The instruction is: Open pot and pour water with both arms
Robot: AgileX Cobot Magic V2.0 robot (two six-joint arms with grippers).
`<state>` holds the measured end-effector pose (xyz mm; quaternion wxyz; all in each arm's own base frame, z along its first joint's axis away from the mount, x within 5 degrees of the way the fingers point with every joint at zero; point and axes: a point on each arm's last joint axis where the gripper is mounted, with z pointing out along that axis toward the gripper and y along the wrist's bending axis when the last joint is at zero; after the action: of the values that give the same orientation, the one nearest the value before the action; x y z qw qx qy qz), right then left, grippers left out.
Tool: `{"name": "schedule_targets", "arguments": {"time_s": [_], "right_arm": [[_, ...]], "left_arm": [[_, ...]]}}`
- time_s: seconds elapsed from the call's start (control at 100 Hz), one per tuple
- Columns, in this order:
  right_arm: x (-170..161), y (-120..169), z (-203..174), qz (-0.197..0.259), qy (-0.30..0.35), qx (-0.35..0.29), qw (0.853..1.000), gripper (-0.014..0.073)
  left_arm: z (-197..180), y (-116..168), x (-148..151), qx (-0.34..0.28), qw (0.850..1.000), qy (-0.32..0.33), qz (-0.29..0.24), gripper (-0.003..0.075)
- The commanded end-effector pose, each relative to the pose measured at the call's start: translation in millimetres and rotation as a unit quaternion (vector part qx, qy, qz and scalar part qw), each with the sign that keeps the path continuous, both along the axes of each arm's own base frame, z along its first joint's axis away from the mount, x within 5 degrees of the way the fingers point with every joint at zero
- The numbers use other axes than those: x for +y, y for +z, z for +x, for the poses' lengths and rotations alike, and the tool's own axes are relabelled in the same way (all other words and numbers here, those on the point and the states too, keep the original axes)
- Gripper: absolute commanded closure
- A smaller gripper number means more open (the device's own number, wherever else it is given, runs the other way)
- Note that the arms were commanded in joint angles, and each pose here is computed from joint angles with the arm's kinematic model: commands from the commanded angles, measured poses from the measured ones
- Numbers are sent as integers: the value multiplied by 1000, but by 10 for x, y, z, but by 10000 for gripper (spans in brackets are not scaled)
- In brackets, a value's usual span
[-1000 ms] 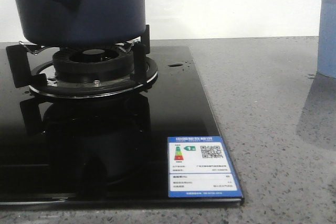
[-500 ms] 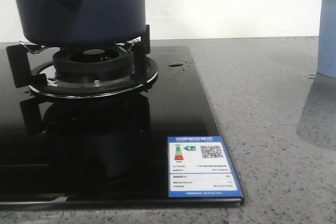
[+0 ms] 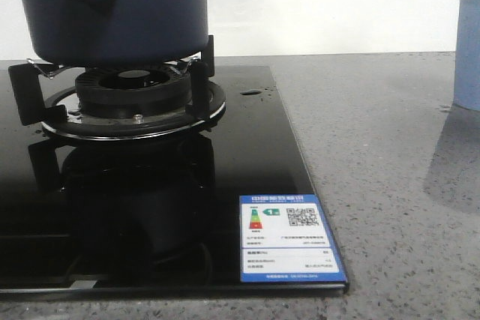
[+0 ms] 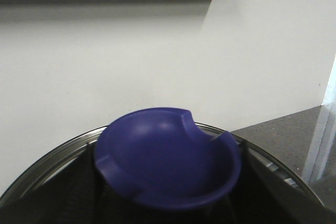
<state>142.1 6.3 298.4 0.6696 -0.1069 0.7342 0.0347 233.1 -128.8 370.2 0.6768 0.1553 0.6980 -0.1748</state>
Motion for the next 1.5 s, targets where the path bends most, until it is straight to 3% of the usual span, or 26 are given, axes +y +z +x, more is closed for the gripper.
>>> {"name": "schedule_targets", "arguments": {"time_s": [0.0,0.46,0.89,1.03,1.19,1.489], "right_arm": [[-1,100,-2,6,2,-18,1000,660],[0,100,-3,6,2,-18,1000,660],[0,100,-3,6,2,-18,1000,660],[0,100,-3,6,2,-18,1000,660],[0,100,-3,6,2,-18,1000,660],[-18,95,1,3,-8,-16,1000,660]], "left_arm": [[-2,245,17,-73,996,15,-39,320],[254,-42,-128,-46,999,17,-10,320],[258,-82,-145,-35,999,10,7,319],[255,-113,-152,-20,1000,5,14,278],[237,-95,-144,-21,1000,4,15,159],[-9,219,0,-68,998,5,-14,149]]}}
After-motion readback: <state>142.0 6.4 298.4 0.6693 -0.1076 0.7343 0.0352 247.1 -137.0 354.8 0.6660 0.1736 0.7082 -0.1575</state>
